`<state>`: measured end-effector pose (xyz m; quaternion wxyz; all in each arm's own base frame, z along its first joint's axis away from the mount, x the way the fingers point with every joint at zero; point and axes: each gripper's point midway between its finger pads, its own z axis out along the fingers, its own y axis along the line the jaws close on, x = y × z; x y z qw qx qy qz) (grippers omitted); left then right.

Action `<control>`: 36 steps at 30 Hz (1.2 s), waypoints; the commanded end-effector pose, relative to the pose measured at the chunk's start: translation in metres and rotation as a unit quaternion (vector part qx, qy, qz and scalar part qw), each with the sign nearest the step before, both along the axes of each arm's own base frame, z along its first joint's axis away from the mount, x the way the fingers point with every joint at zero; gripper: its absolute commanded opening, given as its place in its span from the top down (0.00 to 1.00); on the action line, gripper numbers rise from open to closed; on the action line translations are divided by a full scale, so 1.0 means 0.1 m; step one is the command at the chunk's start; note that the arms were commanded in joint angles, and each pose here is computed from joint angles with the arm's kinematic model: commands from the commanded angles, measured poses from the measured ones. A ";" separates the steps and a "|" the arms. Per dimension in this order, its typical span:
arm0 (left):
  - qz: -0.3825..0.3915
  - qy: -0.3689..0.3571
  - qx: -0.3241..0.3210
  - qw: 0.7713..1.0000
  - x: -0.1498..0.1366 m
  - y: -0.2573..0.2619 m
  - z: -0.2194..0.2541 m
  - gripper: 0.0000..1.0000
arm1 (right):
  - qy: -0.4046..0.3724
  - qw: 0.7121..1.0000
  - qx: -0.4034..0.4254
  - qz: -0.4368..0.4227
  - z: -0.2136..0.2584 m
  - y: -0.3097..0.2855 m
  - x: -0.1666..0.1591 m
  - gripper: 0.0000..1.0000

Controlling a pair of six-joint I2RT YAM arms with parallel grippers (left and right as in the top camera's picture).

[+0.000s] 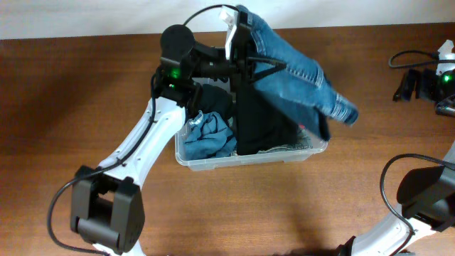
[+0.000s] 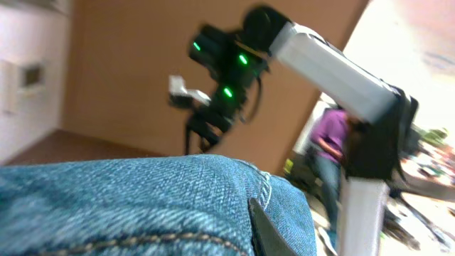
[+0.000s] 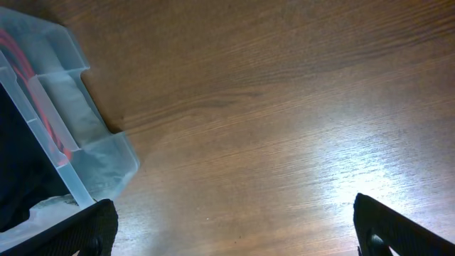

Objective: Pack container
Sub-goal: 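Lower the hanging jeans toward the bin's right side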

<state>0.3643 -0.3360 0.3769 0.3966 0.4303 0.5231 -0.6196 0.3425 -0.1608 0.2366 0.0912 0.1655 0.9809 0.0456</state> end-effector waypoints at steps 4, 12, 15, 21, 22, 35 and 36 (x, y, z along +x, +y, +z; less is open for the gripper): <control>-0.049 -0.061 0.000 0.997 -0.11 0.03 0.06 0.99 | -0.003 1.000 -0.004 0.000 0.03 0.00 -0.01 0.02; 0.017 -0.062 -0.020 0.998 0.12 -0.01 0.13 0.99 | -0.003 1.000 -0.004 0.000 0.03 0.00 -0.01 0.02; 0.017 -0.082 -0.023 0.996 0.11 -0.02 0.13 1.00 | -0.003 1.000 -0.004 0.000 0.03 0.00 -0.01 0.02; 0.056 -0.112 -0.035 0.992 0.19 -0.12 0.16 1.00 | -0.003 1.000 -0.004 0.000 0.03 0.00 -0.01 0.02; 0.062 -0.117 -0.038 0.990 0.21 -0.12 0.17 1.00 | -0.003 1.000 -0.004 0.000 0.03 0.00 -0.01 0.02; 0.093 -0.171 -0.052 0.979 0.32 -0.26 0.09 1.00 | -0.003 1.000 -0.004 0.000 0.03 0.00 -0.01 0.02; 0.092 -0.169 -0.050 0.980 0.33 -0.28 0.04 1.00 | -0.003 1.000 -0.004 0.000 0.03 0.00 -0.01 0.02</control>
